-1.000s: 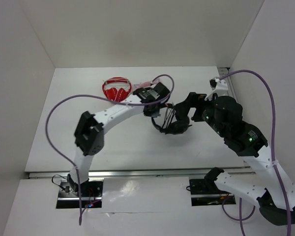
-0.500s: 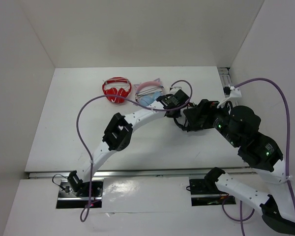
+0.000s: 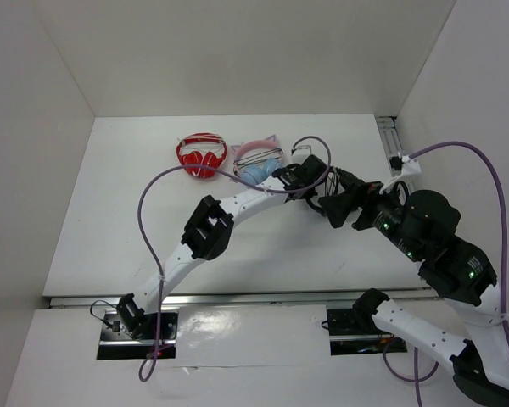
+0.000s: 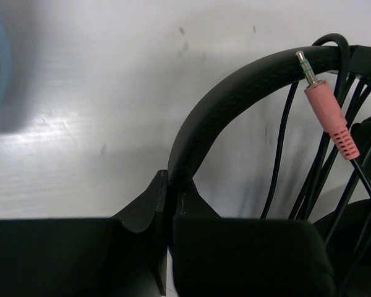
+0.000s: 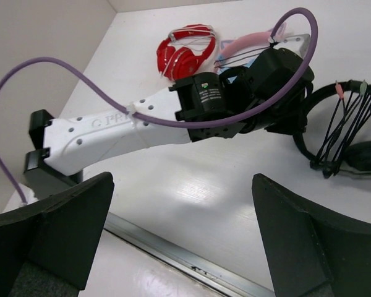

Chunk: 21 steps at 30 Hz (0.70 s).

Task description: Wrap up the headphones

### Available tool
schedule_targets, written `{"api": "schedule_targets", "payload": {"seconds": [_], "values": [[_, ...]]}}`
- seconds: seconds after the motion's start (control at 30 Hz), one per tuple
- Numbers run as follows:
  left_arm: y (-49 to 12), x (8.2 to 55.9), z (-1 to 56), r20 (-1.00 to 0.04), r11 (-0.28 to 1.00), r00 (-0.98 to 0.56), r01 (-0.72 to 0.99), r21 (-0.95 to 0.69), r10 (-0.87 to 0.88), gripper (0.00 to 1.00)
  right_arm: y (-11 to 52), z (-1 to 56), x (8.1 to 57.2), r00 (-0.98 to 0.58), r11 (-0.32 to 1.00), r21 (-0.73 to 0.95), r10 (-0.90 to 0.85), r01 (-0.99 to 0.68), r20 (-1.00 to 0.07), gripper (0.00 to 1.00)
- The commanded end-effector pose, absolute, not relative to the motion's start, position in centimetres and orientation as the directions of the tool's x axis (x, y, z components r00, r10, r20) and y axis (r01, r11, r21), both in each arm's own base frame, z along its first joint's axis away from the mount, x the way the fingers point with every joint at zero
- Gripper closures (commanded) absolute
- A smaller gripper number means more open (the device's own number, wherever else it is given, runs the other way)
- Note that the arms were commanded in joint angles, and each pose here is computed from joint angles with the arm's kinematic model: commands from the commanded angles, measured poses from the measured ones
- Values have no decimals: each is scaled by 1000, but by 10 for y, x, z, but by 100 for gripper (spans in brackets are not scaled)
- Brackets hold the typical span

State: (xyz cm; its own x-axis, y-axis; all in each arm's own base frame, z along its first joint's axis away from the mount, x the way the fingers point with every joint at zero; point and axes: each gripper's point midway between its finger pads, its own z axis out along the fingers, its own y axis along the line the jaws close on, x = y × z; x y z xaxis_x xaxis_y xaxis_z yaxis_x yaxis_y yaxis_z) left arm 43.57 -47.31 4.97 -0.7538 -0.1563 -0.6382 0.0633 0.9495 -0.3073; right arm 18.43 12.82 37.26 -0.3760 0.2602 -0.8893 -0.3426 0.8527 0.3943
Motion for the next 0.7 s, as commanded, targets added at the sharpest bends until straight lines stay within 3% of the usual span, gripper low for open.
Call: {"api": "schedule_targets", "payload": {"seconds": [0.0,0.13,0.23,0.3,0.37,0.4,0.47,0.5,0.53,0.67], "values": [[-488,486,109,-705,868,-586,5,-496,-399,100,134,375,178,-387,826,429,284,-367,-877,0],[-480,504,123,-715,841,-499,-52,-539,-489,100,137,364,177,-415,820,439,277,-368,-866,0],[-474,521,123,-732,833,-454,-46,-551,-509,86,142,359,176,-426,806,455,285,-378,-859,0],[-481,528,113,-719,824,-481,-13,-567,-502,83,144,354,176,-438,805,455,276,-380,-855,0],[-472,537,108,-704,819,-496,-27,-573,-509,68,146,356,176,-436,798,459,279,-390,-856,0],[-475,533,100,-694,818,-521,-15,-575,-497,51,146,352,176,-442,801,457,274,-387,-854,0],[-468,534,87,-685,825,-542,-26,-565,-487,41,148,355,176,-432,790,463,282,-402,-857,0],[-466,533,82,-691,835,-548,-24,-550,-471,7,148,355,176,-432,790,463,282,-402,-857,0],[-467,534,91,-693,826,-537,-15,-563,-481,0,148,355,176,-428,792,455,275,-406,-861,0],[-469,531,98,-701,831,-545,14,-556,-460,0,149,357,175,-425,785,458,277,-416,-861,0]]}}
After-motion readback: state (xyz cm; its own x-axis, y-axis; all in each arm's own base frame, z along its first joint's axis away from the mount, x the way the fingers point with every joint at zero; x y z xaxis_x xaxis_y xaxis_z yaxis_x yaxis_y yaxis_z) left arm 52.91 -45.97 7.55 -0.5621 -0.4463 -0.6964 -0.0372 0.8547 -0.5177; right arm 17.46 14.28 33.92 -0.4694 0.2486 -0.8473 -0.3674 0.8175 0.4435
